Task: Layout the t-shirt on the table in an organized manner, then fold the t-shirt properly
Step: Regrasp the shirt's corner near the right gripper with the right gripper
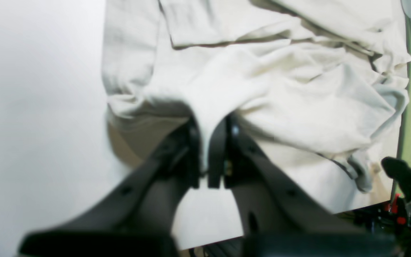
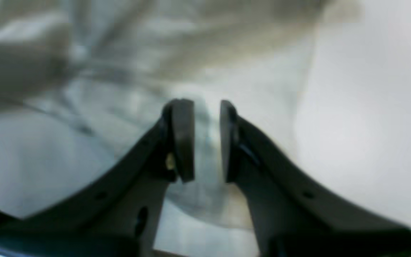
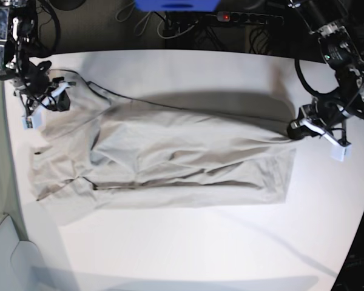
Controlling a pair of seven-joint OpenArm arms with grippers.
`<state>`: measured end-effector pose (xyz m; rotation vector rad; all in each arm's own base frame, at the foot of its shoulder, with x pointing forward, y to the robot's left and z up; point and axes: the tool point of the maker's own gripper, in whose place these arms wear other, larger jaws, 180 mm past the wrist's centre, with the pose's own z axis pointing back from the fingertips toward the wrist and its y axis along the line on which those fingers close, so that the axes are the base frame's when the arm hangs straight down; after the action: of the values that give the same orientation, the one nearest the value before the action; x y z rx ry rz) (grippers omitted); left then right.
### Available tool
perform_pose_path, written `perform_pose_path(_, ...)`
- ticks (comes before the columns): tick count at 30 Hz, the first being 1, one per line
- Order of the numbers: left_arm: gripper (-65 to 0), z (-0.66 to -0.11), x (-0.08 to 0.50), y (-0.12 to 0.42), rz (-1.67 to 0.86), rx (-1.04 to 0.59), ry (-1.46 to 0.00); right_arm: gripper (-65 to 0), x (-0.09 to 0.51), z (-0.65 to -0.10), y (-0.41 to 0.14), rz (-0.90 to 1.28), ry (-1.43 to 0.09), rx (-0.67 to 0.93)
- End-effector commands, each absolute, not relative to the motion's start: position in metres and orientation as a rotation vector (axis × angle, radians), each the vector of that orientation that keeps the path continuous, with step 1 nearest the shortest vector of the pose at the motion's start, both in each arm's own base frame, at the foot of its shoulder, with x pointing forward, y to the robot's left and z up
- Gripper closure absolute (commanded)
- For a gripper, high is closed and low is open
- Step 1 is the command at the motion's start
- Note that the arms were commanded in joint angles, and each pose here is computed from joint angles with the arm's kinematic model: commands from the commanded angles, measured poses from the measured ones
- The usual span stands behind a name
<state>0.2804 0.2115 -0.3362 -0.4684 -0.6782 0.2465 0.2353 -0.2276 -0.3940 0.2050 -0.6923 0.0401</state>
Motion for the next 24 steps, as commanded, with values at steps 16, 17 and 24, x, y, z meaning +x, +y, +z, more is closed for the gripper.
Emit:
perform_pose_path(16,-0.2,-0.325,0.287,0.214,0.232,-0.469,-0.722,-37.3,0.229,-0.395,-0.168,0.196,-0.702,0.355)
perform_pose_path(17,-0.2,-0.325,0.287,0.214,0.232,-0.469,-0.722,-37.3,0.228,-0.398,-0.167,0.197,-0.692,0.361)
perform_pose_path(24,-0.2,-0.325,0.287,0.214,0.233,-0.47,-0.721,-37.3,0.22,-0.419,-0.171,0.161,-0.635,0.365)
